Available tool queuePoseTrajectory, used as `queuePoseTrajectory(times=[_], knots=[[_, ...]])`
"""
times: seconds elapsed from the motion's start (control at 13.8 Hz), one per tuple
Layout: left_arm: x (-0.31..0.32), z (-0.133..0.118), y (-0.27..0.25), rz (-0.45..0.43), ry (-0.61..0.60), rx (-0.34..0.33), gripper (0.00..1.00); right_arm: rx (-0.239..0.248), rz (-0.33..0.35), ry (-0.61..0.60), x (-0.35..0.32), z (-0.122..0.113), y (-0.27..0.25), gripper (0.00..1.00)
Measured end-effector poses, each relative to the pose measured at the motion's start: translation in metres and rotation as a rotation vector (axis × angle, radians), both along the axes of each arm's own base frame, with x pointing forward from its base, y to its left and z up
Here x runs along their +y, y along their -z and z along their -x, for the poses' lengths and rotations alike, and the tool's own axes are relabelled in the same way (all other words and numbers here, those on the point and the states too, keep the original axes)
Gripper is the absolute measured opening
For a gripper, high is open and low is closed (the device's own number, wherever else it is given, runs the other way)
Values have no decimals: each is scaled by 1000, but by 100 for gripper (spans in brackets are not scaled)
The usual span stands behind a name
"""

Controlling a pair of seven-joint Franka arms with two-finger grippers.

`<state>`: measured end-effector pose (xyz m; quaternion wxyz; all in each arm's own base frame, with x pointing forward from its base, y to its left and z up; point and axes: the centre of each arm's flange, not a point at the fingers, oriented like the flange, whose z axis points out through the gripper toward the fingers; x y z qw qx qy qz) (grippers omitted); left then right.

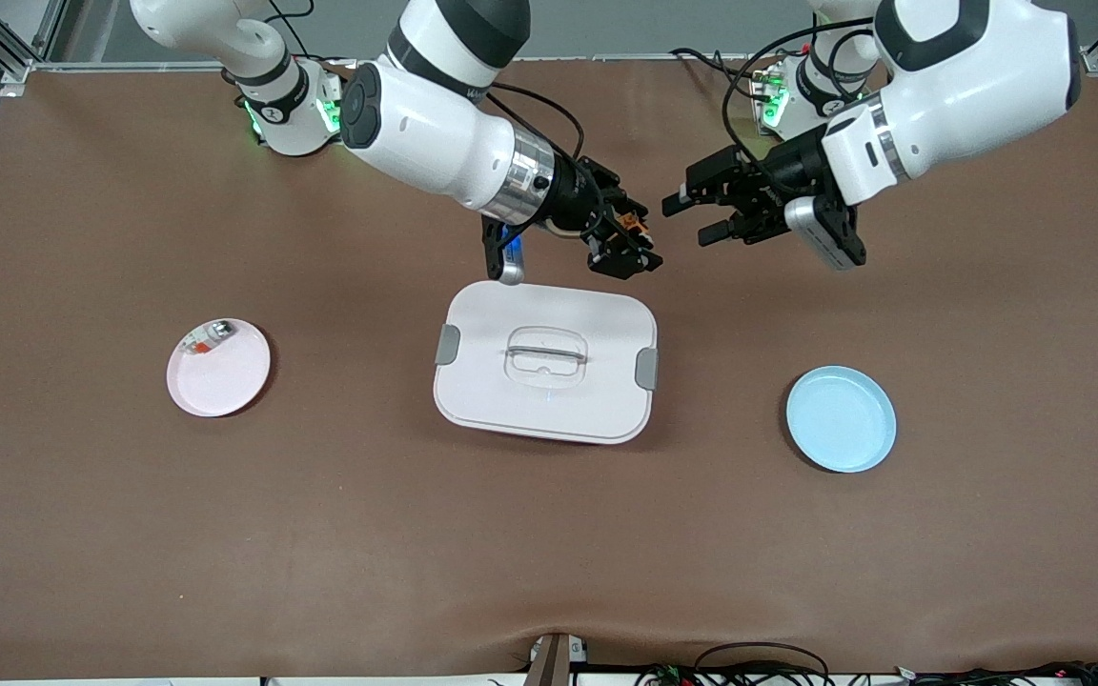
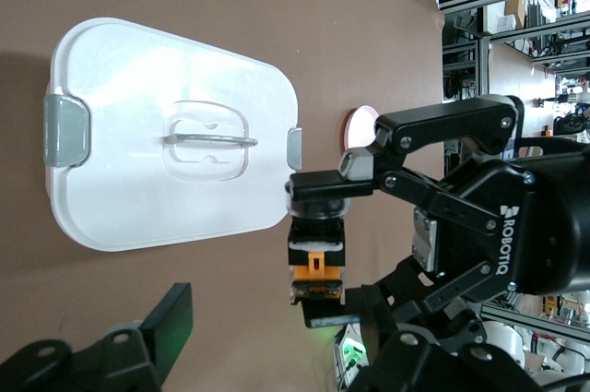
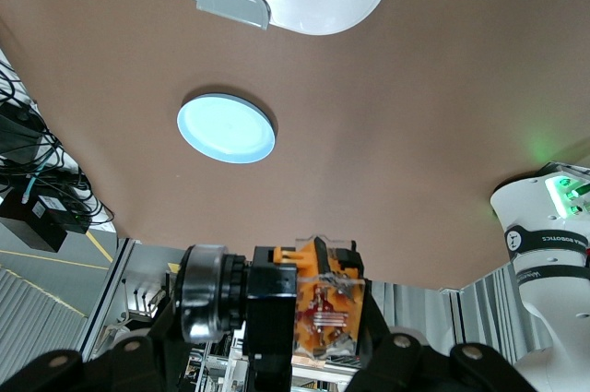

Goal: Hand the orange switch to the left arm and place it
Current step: 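Carry the switch above the box toward the left gripper, which grasps it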

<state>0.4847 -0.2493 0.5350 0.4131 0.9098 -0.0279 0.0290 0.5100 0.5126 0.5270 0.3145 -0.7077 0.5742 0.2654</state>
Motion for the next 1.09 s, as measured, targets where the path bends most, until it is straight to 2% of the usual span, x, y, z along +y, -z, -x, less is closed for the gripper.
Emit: queuePoseTrajectory(times=[0.65,1.09], knots=[[-33,-3,21,38,-70,-27,76,3,3,2,0,-1,2,73],[-46,-5,32,39,-94,-36,66,3,3,2,0,-1,3,73]])
